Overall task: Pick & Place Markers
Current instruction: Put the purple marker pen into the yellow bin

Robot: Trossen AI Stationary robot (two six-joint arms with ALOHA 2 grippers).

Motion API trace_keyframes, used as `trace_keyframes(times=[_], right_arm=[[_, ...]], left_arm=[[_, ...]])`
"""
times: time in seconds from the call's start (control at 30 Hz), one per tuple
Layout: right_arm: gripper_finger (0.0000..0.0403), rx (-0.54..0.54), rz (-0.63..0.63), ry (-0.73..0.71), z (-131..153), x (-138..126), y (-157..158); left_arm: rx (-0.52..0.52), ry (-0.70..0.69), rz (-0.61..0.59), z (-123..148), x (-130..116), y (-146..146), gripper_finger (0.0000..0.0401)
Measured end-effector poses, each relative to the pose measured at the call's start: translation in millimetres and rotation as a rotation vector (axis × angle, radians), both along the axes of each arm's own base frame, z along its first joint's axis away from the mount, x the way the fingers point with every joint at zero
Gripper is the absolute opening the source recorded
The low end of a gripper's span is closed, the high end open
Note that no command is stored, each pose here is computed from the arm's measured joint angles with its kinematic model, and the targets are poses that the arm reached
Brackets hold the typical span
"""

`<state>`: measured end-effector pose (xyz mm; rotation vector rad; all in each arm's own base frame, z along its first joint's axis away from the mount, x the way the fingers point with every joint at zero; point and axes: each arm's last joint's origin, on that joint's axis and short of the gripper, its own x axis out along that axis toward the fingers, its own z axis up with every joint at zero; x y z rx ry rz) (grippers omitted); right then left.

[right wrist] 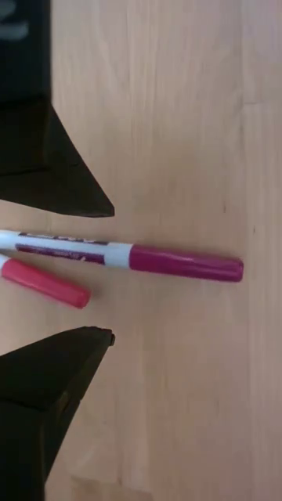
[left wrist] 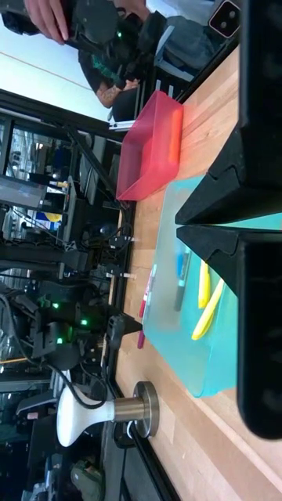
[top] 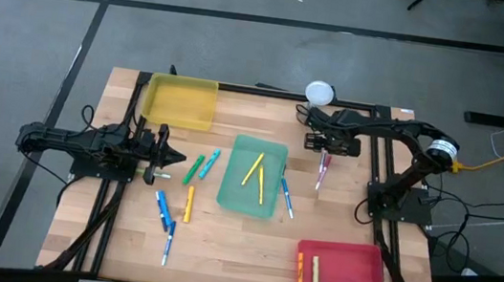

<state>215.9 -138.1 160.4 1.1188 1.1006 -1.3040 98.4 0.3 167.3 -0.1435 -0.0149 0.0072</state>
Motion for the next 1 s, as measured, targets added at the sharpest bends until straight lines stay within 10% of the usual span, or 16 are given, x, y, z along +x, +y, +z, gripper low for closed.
trace_keyframes(times=[1.0], right_arm=[[0.0237, -0.036, -0.005, -0.068, -22.7, -9.1, -3.1]], left_arm=[[0.000, 0.000, 0.000, 0.1, 0.0, 0.0, 0.0013]])
